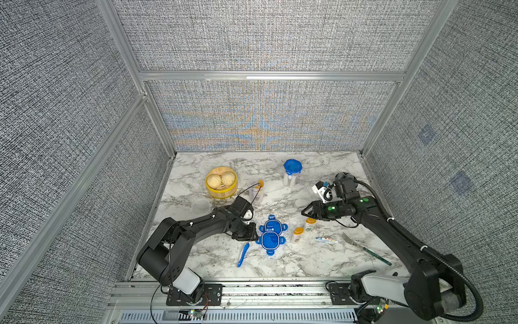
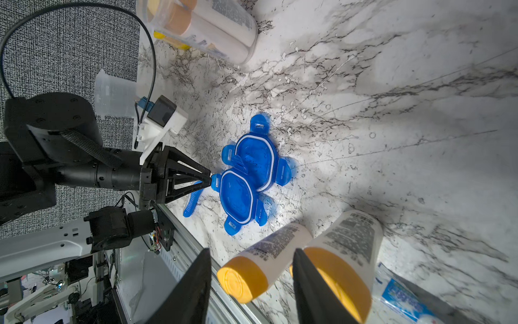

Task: Pack away toiletry kits
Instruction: Pick up the lid from the center of the board.

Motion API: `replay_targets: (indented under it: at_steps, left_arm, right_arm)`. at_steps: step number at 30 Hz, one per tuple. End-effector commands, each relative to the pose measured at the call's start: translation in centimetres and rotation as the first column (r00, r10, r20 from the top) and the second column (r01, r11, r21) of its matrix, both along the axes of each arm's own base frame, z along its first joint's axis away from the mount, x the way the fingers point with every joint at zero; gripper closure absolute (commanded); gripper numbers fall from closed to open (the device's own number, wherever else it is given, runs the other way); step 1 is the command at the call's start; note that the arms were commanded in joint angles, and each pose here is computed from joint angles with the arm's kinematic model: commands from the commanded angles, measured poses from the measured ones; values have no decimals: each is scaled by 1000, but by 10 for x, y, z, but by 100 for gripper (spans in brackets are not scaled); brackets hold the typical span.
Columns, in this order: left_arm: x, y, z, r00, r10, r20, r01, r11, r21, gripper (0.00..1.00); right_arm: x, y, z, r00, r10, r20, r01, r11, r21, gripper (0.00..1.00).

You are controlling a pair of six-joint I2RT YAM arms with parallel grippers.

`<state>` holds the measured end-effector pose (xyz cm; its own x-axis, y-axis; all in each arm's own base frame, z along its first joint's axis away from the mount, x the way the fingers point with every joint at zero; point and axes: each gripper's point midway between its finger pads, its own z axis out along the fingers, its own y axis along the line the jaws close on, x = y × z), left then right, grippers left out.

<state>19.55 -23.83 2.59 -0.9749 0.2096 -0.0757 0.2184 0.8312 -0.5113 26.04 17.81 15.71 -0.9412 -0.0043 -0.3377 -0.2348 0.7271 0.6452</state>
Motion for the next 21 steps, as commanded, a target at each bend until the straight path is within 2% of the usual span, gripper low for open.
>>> replay_targets:
  at_steps: [1,21]
  left_arm:
    - [-3,-3,-1,1000,-25,-12,24,1000,-15,74]
    - [-2,-10,-6,999,-41,-18,40,998,-43,75]
  right_arm:
    - [-3,2,1,1000,27,-6,-26,999,17,50]
    - [-4,-3,-1,1000,29,-6,-29,1000,-7,50]
